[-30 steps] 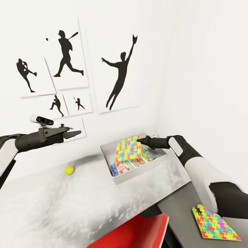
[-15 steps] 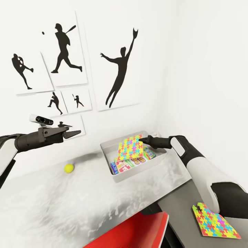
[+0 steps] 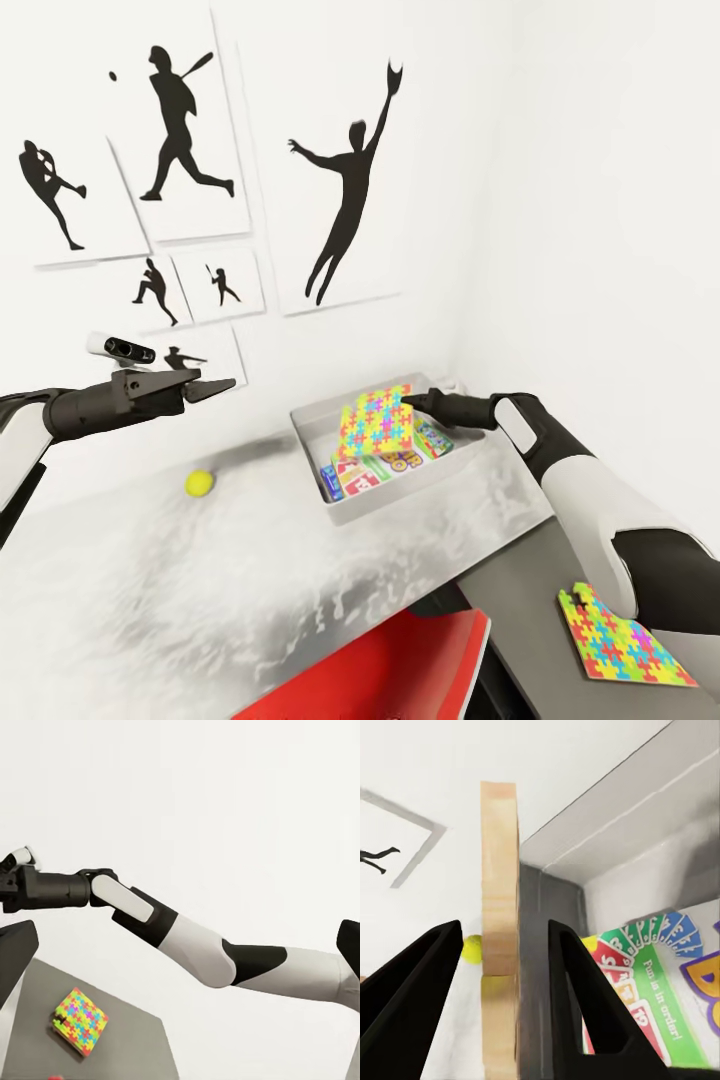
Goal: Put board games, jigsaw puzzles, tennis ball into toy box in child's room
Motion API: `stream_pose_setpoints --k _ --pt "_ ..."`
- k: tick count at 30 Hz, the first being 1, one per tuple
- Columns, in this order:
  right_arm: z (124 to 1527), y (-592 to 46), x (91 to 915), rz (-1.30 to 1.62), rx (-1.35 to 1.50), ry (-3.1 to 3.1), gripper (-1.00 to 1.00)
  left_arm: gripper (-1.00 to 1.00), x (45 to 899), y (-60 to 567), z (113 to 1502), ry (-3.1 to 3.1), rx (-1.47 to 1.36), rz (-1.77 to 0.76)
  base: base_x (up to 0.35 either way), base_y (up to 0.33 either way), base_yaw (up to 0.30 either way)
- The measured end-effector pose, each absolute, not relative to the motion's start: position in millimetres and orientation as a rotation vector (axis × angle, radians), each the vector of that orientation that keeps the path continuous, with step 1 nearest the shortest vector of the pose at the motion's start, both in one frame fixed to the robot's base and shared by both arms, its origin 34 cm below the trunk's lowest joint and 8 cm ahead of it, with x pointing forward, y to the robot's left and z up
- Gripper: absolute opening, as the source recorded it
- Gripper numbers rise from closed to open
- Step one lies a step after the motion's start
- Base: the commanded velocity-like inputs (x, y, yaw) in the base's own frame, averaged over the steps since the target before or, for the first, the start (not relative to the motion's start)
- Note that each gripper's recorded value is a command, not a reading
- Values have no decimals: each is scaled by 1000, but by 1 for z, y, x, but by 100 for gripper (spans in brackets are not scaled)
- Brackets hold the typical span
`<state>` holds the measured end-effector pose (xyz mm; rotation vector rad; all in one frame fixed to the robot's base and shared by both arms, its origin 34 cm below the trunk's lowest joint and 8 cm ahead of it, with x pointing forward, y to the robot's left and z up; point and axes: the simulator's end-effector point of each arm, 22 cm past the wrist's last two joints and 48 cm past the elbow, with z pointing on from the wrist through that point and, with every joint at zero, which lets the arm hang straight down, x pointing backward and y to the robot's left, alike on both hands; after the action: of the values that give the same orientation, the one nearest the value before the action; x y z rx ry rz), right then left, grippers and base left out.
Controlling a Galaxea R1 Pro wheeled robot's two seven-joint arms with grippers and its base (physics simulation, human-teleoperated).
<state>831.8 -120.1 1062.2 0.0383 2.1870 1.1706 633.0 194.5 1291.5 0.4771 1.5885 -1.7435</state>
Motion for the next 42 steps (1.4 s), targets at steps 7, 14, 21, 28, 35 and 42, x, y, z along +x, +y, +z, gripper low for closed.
stream_pose_setpoints --k 7,14,21,28,35,42 --pt "1061 -116 832 1200 23 2165 -100 100 636 194 1285 1597 468 -1748 0 0 0" --pt "1052 -115 833 1200 24 2175 -100 100 640 194 1279 1605 459 -1754 0 0 0" --pt "1036 -117 831 1151 -8 2219 -100 100 643 194 1272 1615 451 -1758 0 0 0" --pt "1026 -120 832 1140 -7 2233 -100 100 646 194 1266 1623 442 -1763 0 0 0" --pt "1024 -115 831 1179 -17 2220 -100 100 649 194 1260 1631 432 -1769 0 0 0" --pt "1022 -115 833 1181 -26 2202 -100 100 651 194 1255 1638 426 -1772 0 0 0"
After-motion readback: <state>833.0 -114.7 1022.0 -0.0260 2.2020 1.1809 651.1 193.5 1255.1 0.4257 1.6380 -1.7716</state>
